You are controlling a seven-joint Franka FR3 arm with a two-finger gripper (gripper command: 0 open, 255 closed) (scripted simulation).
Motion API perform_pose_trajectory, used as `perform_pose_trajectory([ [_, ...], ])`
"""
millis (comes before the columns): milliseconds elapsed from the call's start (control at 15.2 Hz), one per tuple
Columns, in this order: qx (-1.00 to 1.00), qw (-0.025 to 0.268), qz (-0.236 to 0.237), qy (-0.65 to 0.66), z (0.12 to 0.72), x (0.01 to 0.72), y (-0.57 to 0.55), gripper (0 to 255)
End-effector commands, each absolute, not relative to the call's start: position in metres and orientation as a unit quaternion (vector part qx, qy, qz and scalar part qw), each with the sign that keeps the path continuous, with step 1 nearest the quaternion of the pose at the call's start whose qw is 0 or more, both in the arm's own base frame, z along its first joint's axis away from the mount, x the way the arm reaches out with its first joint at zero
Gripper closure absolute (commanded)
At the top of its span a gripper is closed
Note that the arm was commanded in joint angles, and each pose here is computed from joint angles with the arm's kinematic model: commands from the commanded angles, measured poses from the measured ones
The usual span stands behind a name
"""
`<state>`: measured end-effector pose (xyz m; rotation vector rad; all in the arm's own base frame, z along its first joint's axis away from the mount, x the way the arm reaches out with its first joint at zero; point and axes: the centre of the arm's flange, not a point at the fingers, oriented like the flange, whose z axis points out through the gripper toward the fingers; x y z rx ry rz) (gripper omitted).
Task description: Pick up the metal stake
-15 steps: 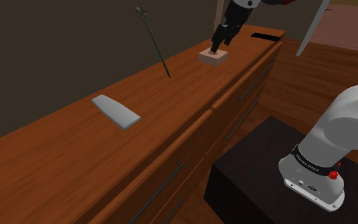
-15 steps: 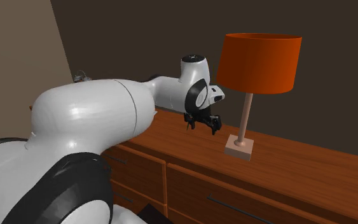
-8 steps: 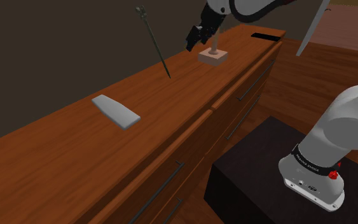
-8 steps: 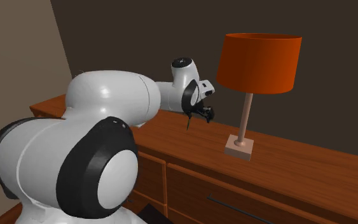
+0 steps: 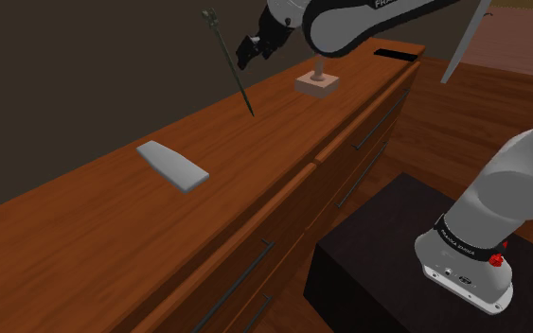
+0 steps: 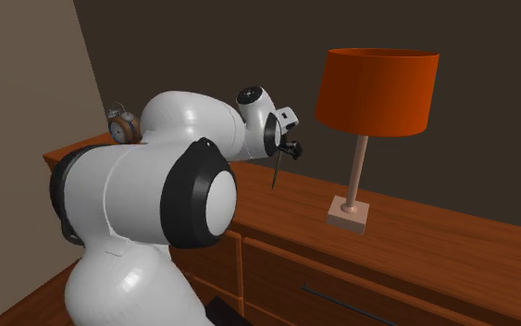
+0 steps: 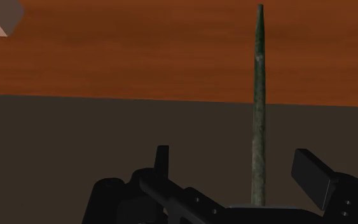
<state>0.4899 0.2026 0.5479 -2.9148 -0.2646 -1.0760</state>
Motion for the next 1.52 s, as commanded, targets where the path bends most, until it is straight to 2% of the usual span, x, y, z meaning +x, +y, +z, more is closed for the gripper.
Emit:
perform_pose_trajectory([
  [0, -0.926, 0.014, -0.368, -0.086, 0.549, 0.500, 0.221, 0],
  [198, -0.915, 0.016, -0.394, -0.086, 0.551, 0.515, 0.242, 0],
  [792, -0.915, 0.016, -0.394, -0.086, 0.511, 0.515, 0.242, 0],
  [858, -0.915, 0.016, -0.393, -0.086, 0.511, 0.515, 0.242, 255],
  [1452, -0.915, 0.016, -0.394, -0.086, 0.511, 0.515, 0.242, 255],
])
